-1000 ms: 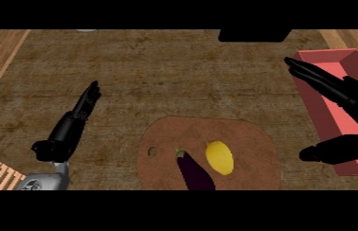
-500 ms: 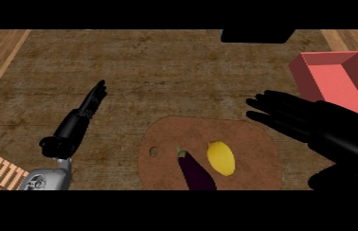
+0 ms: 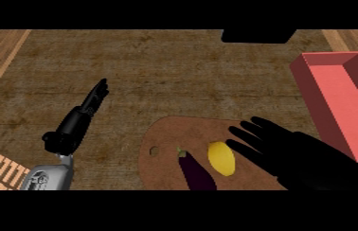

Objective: Pick the lemon from the cutting board and place it in the cardboard box

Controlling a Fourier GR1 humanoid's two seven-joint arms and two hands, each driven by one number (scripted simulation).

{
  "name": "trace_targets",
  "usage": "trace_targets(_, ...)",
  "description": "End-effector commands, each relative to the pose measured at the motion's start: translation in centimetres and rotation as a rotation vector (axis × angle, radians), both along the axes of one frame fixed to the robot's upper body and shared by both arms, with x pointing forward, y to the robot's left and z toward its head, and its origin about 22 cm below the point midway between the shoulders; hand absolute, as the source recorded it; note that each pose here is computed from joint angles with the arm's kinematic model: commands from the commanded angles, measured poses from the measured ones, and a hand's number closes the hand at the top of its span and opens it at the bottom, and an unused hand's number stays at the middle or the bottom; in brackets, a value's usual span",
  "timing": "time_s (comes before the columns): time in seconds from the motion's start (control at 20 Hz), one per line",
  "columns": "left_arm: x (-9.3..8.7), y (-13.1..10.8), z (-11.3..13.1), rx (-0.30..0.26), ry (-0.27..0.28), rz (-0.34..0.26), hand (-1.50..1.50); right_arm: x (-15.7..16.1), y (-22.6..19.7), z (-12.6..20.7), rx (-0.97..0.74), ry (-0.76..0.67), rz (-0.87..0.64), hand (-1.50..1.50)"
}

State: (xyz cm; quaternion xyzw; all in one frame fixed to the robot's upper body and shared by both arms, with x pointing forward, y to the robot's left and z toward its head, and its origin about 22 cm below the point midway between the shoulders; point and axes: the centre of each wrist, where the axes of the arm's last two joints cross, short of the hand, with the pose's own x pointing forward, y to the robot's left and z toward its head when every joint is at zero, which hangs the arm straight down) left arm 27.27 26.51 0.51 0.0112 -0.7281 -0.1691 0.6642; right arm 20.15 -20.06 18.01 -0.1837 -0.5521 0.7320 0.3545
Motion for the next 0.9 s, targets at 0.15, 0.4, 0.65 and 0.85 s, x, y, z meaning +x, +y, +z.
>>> trace_targets(0.15,2.2,0.0,4.6,0.111,-0.137,-0.054,0.00,-1.5,3.1,-1.8,-0.072,0.036,-0.072,-1.50)
trace_targets(0.4,2.9,1.1,5.3,0.107,-0.105,-0.057,0.00,-2.0,4.1,-2.7,-0.123,-0.007,-0.089,-1.50)
trace_targets(0.65,2.4,0.1,5.7,0.119,-0.150,-0.049,0.00,-2.4,5.5,-2.5,-0.104,-0.044,-0.115,-1.50)
trace_targets(0.85,2.3,-0.5,4.2,0.108,-0.128,-0.056,0.00,-2.0,6.0,-4.7,-0.134,-0.043,-0.134,-1.50)
